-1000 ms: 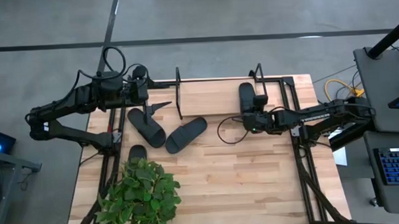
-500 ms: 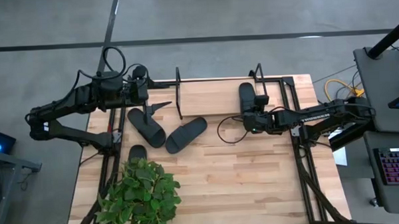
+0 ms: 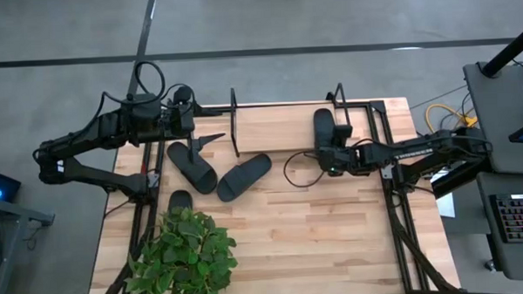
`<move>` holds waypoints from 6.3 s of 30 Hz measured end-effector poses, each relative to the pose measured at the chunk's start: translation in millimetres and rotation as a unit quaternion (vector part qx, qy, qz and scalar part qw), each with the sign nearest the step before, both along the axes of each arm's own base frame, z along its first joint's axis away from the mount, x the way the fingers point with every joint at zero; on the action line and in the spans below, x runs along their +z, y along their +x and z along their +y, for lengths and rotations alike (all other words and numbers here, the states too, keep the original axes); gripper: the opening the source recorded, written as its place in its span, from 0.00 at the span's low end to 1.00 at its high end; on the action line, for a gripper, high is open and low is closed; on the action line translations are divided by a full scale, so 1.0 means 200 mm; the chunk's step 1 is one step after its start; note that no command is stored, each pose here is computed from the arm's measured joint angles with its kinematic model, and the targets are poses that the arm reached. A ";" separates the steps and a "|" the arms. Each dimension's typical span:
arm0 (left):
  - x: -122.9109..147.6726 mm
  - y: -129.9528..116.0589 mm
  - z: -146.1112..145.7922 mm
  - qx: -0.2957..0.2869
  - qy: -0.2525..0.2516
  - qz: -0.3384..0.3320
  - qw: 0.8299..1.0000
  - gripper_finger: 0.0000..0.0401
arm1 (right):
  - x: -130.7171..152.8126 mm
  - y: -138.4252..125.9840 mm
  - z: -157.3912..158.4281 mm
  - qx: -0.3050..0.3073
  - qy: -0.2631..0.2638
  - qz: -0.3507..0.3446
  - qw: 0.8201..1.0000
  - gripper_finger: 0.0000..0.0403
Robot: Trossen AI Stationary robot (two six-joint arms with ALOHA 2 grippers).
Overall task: Pick and place slides into the shelf
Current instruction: Put the black slipper on the shelf
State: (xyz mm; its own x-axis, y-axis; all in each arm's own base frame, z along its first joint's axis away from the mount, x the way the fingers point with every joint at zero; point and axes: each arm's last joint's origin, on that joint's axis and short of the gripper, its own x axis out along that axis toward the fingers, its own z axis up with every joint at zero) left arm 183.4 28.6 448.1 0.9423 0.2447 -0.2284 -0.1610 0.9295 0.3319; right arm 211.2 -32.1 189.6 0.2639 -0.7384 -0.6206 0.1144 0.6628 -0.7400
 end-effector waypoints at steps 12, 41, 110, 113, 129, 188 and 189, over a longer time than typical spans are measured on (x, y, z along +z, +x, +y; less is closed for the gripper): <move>-0.01 0.00 0.00 0.000 -0.001 0.007 1.000 0.57 | 0.13 0.00 0.00 -0.019 0.010 0.028 0.999 0.45; -0.02 0.00 0.00 0.000 -0.003 0.020 1.000 0.57 | -0.01 0.00 0.15 0.014 0.013 0.021 1.000 0.28; -0.09 -0.02 0.00 0.004 -0.005 0.038 0.999 0.57 | -0.11 -0.03 0.06 0.016 -0.065 0.084 0.994 0.03; -0.09 -0.02 0.00 0.004 -0.005 0.037 0.999 0.57 | -0.10 -0.04 0.06 0.016 -0.065 0.078 0.995 0.03; -0.09 -0.02 0.00 0.004 -0.005 0.038 0.999 0.57 | -0.07 -0.06 0.06 0.010 -0.060 0.063 0.996 0.19; -0.39 -0.27 -0.01 0.162 -0.157 0.066 0.972 0.57 | 0.26 -0.07 0.39 0.052 0.062 -0.434 0.897 0.35; -0.42 -0.27 0.00 0.182 -0.169 0.064 0.967 0.57 | 0.24 -0.08 0.38 0.033 0.052 -0.444 0.894 0.34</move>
